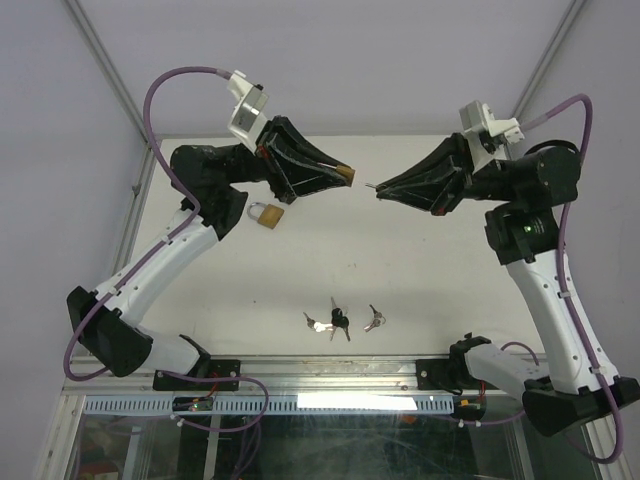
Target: Unlock with the key
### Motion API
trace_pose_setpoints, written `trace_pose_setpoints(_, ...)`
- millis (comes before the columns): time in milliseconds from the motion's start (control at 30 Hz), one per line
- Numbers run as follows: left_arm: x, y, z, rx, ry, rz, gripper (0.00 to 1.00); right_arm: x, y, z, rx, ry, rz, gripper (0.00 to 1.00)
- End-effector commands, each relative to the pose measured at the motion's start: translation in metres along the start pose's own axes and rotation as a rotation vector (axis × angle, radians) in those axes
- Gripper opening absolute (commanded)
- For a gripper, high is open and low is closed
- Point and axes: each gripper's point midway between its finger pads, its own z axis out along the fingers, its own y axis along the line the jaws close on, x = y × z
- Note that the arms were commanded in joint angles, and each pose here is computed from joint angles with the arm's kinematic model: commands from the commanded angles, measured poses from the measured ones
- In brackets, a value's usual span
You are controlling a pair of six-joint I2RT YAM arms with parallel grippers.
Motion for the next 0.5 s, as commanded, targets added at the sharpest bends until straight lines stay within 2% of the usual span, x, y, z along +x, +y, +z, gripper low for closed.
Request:
trace_pose_setpoints(0,-0.024,-0.018,0.005,0.046,-0.026,0.068,0.00,-0.010,0.004,-0.012,0.070,-0.015,-0.045,0.00)
trace_pose_setpoints(100,-0.024,-0.018,0.005,0.052,-0.018,0.074,0.00,-0.017,0.009,-0.014,0.092,-0.032,-0.063,0.00)
trace_pose_setpoints(300,-0.026,-0.017,0.009,0.069,-0.024,0.055,0.00,-0.036,0.031,-0.011,0.000,-0.119,-0.061,0.00)
trace_pose_setpoints(467,-0.024,-0.013,0.022,0.102,-0.019,0.031,0.00,-0.038,0.036,-0.009,-0.015,-0.126,-0.084,0.00)
